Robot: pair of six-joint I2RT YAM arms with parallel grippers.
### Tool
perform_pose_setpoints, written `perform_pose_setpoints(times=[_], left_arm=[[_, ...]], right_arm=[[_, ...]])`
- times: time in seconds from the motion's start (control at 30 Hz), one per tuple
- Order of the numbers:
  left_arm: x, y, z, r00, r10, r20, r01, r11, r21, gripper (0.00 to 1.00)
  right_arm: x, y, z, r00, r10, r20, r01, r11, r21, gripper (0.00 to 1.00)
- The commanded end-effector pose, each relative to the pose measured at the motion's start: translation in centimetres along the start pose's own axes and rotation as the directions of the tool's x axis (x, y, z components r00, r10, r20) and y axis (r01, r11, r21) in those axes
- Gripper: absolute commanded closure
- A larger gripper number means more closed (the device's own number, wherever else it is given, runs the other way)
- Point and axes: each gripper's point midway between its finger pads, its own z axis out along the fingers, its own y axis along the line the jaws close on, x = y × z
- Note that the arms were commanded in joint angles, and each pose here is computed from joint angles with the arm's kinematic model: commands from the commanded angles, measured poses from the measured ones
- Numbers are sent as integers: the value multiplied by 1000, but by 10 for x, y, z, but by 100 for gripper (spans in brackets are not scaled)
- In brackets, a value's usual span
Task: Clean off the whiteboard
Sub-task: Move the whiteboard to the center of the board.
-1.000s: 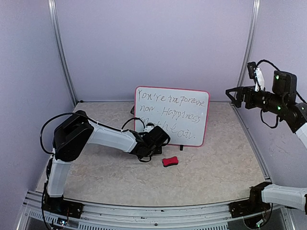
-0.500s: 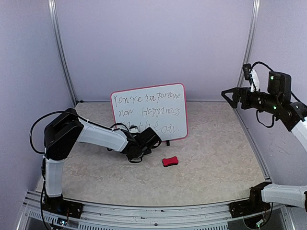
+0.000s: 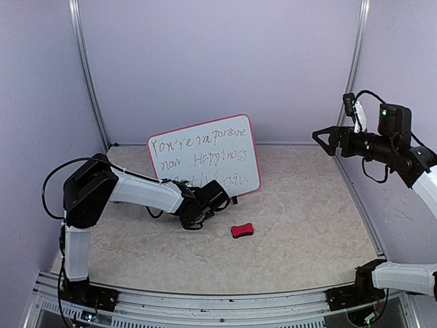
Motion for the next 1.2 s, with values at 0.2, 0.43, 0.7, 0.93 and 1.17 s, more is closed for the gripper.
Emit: perform_pose_setpoints(times=[0.2, 0.43, 0.7, 0.93, 1.17], left_arm=[[27, 23, 1, 997, 36, -66, -42, 994, -100, 73], [28, 9, -19, 997, 61, -46, -63, 996, -57, 30], [13, -2, -75, 996, 70, 46, -71, 997, 10, 18], [-20, 2, -138, 980, 75, 185, -91, 992, 83, 2], [-71, 16, -189, 953, 40, 301, -122, 958, 260, 1]], right_arm=[[-4, 0, 2, 1000, 8, 16, -8, 1000, -8, 0], [2, -7, 9, 1000, 18, -25, -18, 1000, 22, 0], [23, -8, 29, 993, 44, -114, -43, 999, 7, 0], [68, 6, 62, 950, -53, -308, 65, 997, 31, 0], [107, 61, 88, 883, -252, -395, 202, 965, -165, 0]])
